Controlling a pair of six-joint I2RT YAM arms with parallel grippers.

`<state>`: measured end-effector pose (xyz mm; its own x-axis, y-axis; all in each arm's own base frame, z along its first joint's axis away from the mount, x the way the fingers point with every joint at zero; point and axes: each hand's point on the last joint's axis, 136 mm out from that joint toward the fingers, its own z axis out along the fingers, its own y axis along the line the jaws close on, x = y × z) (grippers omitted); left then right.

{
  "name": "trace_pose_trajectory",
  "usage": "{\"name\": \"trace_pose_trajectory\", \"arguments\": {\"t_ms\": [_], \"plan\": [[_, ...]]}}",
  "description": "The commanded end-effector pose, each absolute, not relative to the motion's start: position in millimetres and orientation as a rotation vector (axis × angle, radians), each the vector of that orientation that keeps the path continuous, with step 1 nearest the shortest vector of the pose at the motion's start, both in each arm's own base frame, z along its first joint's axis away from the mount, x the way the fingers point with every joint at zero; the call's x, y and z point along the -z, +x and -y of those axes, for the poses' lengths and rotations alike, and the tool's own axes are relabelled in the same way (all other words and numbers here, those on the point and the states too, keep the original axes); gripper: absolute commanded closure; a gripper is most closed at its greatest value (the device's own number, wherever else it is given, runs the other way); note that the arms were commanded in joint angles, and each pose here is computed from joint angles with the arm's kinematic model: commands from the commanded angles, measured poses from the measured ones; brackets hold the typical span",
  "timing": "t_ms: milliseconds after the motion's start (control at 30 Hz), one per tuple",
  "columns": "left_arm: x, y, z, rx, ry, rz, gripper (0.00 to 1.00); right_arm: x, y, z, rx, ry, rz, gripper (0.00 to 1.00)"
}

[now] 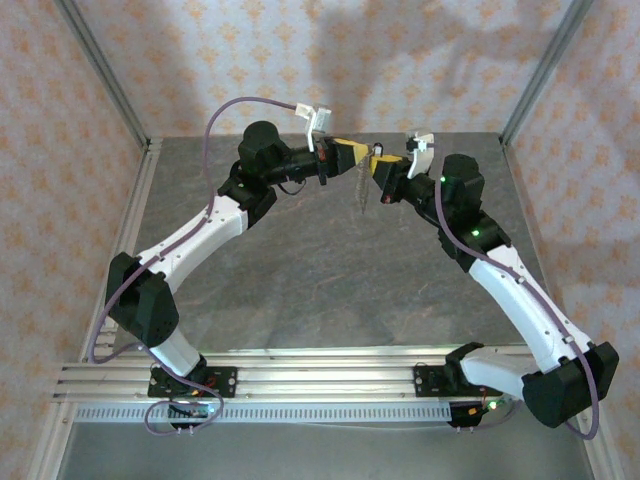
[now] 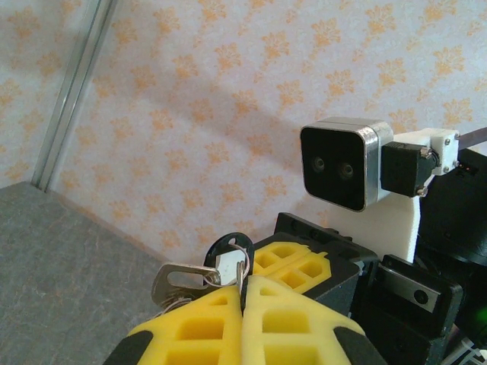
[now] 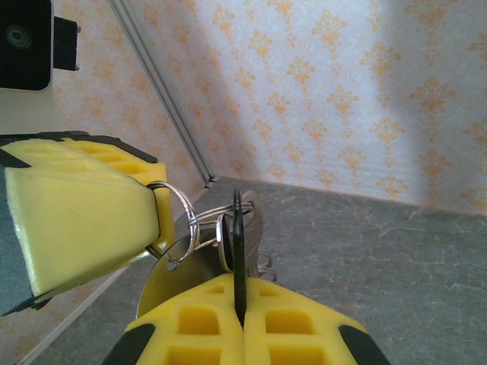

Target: Put the keys on the keyring

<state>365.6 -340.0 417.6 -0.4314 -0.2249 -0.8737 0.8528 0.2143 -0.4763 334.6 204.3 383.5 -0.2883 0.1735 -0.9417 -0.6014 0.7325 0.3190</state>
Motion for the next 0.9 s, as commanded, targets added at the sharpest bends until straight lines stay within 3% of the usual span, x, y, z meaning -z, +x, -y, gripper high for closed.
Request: {"name": "trace_pose_trajectory", "arguments": {"t_ms": [0,867], "plan": [[-438,353,339,1.403,0.656,-1.447,1.00,-397,332,-201,-0.767,-0.347,-1.667,1.00],[-428,352,343,1.394,0.678,-1.473,1.00,-417,341,-199,-0.721,-0.346,-1.646,1.00]]}}
